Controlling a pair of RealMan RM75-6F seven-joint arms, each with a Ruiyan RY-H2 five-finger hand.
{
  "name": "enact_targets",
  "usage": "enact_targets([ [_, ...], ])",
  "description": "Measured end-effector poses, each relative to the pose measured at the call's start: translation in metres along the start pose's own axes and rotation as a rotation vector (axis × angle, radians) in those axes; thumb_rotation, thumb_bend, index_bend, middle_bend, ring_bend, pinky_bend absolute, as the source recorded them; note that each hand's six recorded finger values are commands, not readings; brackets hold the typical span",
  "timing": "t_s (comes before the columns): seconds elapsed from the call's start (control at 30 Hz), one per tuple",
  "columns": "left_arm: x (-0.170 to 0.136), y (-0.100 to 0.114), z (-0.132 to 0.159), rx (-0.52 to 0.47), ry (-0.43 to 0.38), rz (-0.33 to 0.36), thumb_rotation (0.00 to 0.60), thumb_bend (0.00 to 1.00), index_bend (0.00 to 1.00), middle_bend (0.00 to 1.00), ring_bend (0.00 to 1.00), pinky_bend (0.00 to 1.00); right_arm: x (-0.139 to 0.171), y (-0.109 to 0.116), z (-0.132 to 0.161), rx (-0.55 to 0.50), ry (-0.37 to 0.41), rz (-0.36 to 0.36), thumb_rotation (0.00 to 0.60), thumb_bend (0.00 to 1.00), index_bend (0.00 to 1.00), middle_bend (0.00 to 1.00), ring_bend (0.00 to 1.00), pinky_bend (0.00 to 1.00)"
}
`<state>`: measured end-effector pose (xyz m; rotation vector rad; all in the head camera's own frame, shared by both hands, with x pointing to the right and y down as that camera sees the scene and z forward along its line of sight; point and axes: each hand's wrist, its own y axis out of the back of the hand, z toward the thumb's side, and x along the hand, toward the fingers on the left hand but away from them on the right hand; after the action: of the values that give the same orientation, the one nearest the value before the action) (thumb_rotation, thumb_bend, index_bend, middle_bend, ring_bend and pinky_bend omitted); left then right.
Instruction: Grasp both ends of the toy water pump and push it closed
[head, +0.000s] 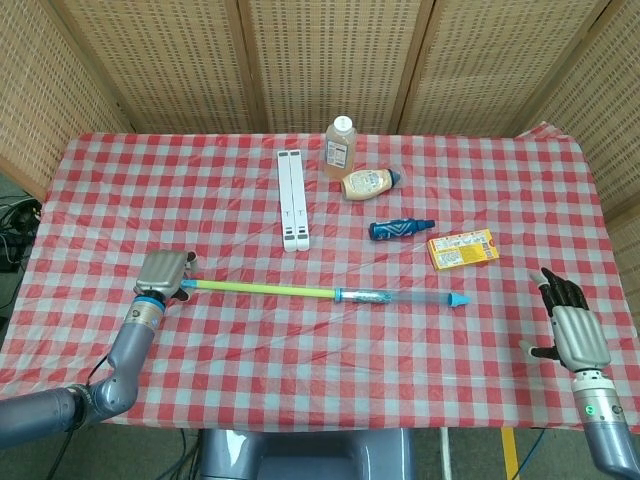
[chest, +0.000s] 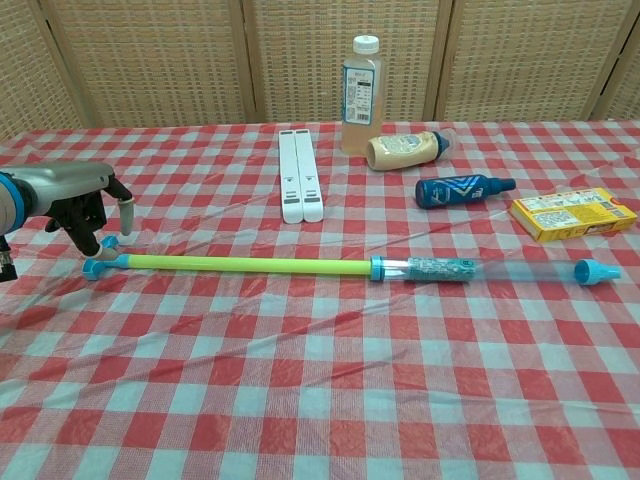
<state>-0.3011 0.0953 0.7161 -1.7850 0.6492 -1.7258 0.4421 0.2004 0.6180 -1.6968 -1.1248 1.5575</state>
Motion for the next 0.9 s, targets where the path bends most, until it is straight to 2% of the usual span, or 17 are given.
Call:
enact_targets([
  [0.9,0.02,-0.015,0.007,0.01,0.015,-0.043,0.6,0.29,0.48,0.9,0.84,0.73,-0.002,-0.002,-0.005,-0.007,-0.016,0.012,0.6,0.15,0.0,0.0,0.0,0.0],
])
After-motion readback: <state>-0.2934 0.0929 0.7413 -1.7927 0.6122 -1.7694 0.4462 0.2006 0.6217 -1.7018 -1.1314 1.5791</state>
